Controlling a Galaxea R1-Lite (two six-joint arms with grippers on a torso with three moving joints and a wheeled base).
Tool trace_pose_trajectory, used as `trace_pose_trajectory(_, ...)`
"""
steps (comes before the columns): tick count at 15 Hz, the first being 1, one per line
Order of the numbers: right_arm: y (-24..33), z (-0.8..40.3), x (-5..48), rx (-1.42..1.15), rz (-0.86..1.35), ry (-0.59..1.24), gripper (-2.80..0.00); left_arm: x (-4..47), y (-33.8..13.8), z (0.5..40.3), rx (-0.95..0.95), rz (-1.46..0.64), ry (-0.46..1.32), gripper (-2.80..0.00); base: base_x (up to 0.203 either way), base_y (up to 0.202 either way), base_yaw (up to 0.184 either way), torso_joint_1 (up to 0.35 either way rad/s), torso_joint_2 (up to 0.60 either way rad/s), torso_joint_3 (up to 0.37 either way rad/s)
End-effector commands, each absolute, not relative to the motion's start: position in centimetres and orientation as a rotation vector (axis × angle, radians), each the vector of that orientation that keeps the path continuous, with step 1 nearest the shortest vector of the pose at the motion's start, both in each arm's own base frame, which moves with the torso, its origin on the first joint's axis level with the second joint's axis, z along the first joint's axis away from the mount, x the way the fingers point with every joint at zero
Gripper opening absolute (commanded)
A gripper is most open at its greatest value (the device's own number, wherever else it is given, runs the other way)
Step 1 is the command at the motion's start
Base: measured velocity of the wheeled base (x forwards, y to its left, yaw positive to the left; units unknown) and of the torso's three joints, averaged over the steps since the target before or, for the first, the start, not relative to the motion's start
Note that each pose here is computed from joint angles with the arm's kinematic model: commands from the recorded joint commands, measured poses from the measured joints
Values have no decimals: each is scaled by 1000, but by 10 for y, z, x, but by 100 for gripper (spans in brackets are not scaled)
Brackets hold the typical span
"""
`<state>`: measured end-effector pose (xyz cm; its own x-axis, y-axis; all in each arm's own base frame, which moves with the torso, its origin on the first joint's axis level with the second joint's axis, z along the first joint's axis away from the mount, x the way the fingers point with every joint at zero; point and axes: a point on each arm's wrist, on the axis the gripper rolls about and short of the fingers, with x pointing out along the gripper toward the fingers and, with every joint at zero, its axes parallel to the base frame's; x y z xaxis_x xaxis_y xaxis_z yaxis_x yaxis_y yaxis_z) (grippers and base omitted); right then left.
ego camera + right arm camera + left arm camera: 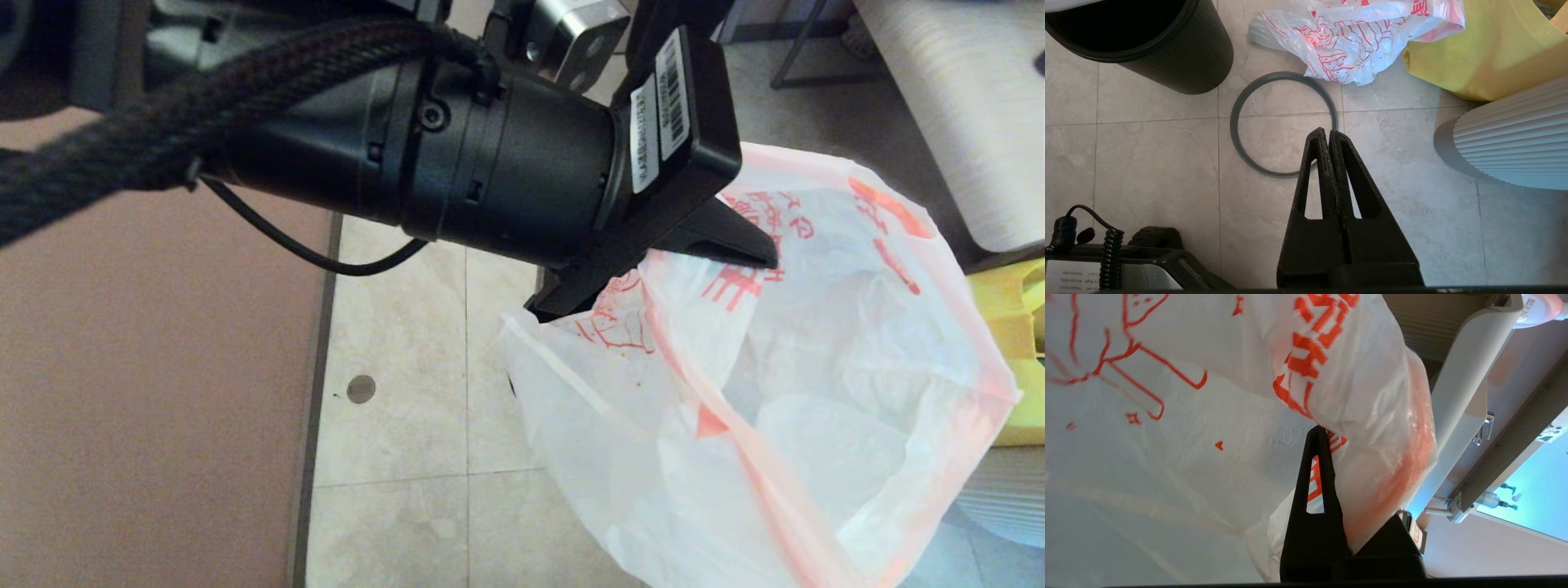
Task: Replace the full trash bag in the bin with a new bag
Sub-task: Put the new garbage bag on the trash can
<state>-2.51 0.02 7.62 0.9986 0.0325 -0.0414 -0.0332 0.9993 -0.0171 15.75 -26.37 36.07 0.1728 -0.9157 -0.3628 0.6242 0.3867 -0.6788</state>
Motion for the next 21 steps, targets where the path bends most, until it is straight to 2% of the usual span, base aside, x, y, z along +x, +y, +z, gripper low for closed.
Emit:
trace_pose_trajectory(1,0,76,-25,-18,34,43,-280,168,-278,347,-414,-1123,866,-280,0,0,0,0,0,0)
trace_pose_trajectory(6,0,76,-25,-18,34,43,-280,186,-287,331,-434,-1113,921,-280,0,0,0,0,0,0)
trace_pose_trajectory(11,0,76,-25,-18,34,43,-280,196,-305,326,-459,-1205,880,-280,0,0,0,0,0,0)
trace_pose_trajectory(15,0,76,-25,-18,34,43,-280,192,-342,293,-417,-1228,960,-280,0,0,0,0,0,0)
trace_pose_trajectory(21,0,76,-25,-18,34,44,-280,208,-360,281,-471,-1252,894,-280,0,0,0,0,0,0)
